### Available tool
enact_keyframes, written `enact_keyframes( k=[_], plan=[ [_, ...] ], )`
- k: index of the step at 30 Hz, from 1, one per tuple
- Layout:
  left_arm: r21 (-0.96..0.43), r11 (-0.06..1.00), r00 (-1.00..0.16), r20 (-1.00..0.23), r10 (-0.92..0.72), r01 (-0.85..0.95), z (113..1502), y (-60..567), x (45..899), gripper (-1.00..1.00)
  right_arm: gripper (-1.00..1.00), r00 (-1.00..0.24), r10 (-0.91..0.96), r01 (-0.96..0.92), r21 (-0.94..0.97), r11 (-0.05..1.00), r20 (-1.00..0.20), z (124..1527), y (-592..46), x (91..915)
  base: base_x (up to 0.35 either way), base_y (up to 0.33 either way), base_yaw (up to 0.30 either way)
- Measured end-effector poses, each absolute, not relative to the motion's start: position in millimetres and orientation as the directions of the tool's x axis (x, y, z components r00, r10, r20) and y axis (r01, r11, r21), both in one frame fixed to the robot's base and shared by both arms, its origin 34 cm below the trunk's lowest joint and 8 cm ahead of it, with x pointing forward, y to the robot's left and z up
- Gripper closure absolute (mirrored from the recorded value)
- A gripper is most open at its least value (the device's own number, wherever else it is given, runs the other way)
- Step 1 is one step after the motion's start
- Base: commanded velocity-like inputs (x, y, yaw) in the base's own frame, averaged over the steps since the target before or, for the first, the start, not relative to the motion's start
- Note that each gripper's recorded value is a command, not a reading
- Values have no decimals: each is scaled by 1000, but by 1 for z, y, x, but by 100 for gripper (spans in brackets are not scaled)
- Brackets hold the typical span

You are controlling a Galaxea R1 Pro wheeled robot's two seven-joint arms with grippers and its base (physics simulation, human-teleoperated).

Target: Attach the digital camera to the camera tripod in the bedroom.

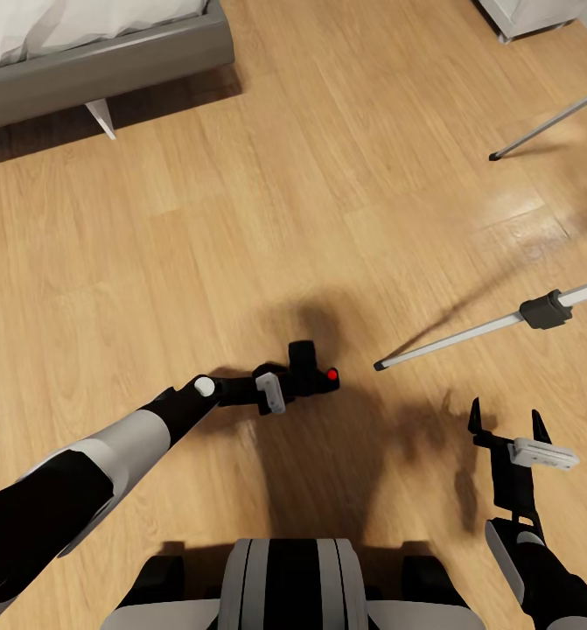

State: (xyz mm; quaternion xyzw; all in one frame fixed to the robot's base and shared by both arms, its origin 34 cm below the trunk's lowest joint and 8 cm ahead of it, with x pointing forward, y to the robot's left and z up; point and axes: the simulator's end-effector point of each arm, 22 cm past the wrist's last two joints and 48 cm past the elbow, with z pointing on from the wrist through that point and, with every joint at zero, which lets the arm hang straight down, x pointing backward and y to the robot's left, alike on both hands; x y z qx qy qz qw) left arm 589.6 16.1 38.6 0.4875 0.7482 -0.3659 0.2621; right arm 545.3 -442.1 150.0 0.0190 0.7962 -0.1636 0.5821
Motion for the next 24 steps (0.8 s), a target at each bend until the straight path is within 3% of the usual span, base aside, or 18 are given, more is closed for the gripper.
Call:
enact_keyframes(
  k=[24],
  plan=[
    [-279,283,-391,-759,520,918,46,18,604,100,-100,-313,-146,234,-225,946,-938,152,-437,547,0,0,0]
  ],
)
